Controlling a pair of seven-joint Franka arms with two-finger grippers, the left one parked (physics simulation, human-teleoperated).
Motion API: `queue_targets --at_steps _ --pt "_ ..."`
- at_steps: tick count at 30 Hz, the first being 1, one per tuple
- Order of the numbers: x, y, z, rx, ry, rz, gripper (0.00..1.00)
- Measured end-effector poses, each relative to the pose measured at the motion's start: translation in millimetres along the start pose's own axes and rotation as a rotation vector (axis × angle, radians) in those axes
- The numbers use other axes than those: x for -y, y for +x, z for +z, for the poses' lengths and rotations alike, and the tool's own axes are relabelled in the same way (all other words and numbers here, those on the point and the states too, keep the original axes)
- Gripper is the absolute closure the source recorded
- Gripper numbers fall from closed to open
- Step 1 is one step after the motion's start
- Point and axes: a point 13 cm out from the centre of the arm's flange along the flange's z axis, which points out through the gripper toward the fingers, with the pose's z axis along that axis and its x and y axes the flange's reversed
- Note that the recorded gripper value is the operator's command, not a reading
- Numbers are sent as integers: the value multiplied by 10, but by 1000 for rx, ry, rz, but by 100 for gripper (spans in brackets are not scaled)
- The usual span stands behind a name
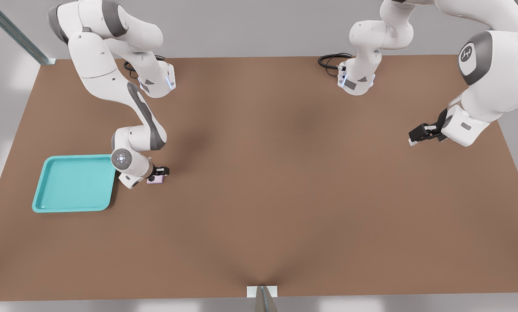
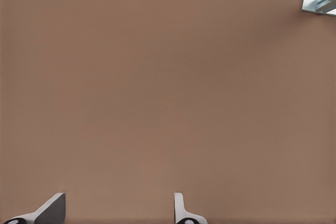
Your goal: Keep left arm still and place phone on the tray with right arm
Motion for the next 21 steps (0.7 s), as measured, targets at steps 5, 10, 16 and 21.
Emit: queue_targets --at_steps 5,10,16,21 --pt "3 -32 49 11 -2 -6 0" --pt "15 -57 120 18 -6 -4 0" --pt "60 -105 124 29 -7 5 0" --pt "125 -108 170 26 -10 19 0"
